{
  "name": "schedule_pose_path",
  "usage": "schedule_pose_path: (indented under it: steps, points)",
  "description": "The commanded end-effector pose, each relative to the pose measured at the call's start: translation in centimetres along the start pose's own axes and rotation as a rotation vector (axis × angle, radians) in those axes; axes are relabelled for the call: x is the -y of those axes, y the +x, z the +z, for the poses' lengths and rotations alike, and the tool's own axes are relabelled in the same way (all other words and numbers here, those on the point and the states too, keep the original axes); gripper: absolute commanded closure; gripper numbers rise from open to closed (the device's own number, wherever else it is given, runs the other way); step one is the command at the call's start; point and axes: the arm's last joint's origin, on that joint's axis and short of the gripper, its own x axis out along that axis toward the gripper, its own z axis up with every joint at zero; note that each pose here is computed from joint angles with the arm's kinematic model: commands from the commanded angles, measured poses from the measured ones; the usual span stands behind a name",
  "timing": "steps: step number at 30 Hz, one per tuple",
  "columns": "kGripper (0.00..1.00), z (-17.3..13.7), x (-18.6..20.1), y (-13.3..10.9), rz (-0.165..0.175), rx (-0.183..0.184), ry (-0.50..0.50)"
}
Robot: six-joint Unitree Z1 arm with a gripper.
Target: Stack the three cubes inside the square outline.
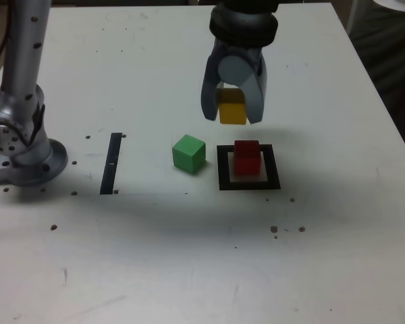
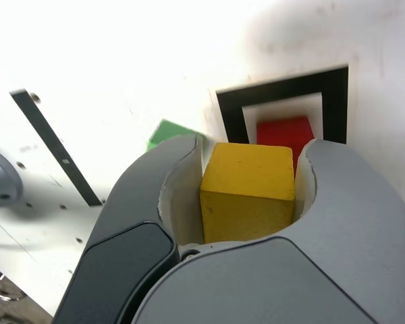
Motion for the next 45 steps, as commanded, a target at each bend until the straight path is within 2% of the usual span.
schedule_pose_path:
  steps: [1, 11, 27, 29, 30, 33, 35, 38, 45]
  points:
    - [0.67, 0.1, 0.3, 0.1, -0.012, 0.003, -0.004]
    - [0.67, 1.7, 1.5, 1.6, -0.077, 0.006, -0.019]
    - [0.66, 2.2, 0.3, 3.5, -0.086, -0.013, -0.051]
    - [0.57, 2.1, 0.1, 3.7, -0.086, -0.008, -0.053]
    - [0.5, 2.1, 0.1, 3.8, -0.086, -0.003, -0.051]
    - [0.19, 2.2, 0.0, 3.9, -0.083, 0.018, -0.043]
    - [0.06, 2.2, -0.1, 3.9, -0.081, 0.031, -0.039]
    - [0.01, 2.2, -0.1, 3.8, -0.078, 0.042, -0.038]
    - [0.0, 1.6, 0.1, 3.4, -0.073, 0.062, -0.037]
